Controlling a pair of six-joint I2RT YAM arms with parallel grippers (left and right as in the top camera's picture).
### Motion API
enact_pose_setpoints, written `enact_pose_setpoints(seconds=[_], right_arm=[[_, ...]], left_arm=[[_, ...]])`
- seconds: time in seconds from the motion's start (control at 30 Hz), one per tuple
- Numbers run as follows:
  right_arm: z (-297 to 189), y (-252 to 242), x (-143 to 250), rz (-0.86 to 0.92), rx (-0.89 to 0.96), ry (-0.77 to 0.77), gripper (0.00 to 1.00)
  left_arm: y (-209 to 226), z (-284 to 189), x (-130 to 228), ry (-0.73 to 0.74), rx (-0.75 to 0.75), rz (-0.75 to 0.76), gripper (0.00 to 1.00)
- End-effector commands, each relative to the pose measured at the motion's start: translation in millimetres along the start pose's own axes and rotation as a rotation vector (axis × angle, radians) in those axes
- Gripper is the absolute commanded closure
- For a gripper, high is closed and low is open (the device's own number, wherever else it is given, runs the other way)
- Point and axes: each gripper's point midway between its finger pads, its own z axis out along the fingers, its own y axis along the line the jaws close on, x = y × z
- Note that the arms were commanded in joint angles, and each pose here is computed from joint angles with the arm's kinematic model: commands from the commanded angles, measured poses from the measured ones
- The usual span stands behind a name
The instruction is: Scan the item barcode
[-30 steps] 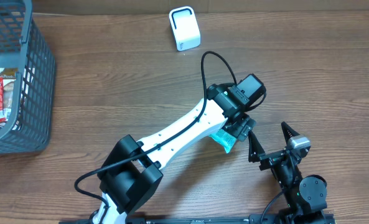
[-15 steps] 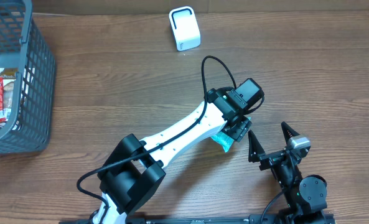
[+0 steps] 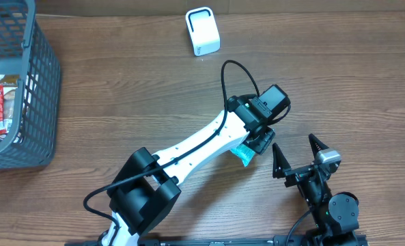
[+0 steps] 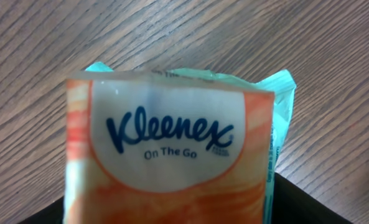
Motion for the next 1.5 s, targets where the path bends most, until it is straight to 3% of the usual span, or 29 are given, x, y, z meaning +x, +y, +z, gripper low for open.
enact_pose_setpoints(seconds=[0.0, 0.43, 0.87, 1.47], right_arm=[[0.5, -3.2, 3.8, -0.003, 0.013, 0.005, 0.0], [0.5, -3.2, 3.8, -0.003, 0.013, 0.005, 0.0], [0.5, -3.2, 3.9, -0.003, 0.013, 0.005, 0.0], [0.5, -3.2, 3.8, -0.003, 0.013, 0.005, 0.0]], left_arm=[[0.4, -8.6, -9.5, -0.029, 0.002, 0.011, 0.28], [-1.0, -10.9, -10.3, -0.032, 0.01, 0.011, 0.45], [13.3, -64.2, -25.1, -0.137, 0.023, -0.037, 0.47], [82.7, -65.3, 16.4, 0.036, -0.066, -0.288, 0.48]])
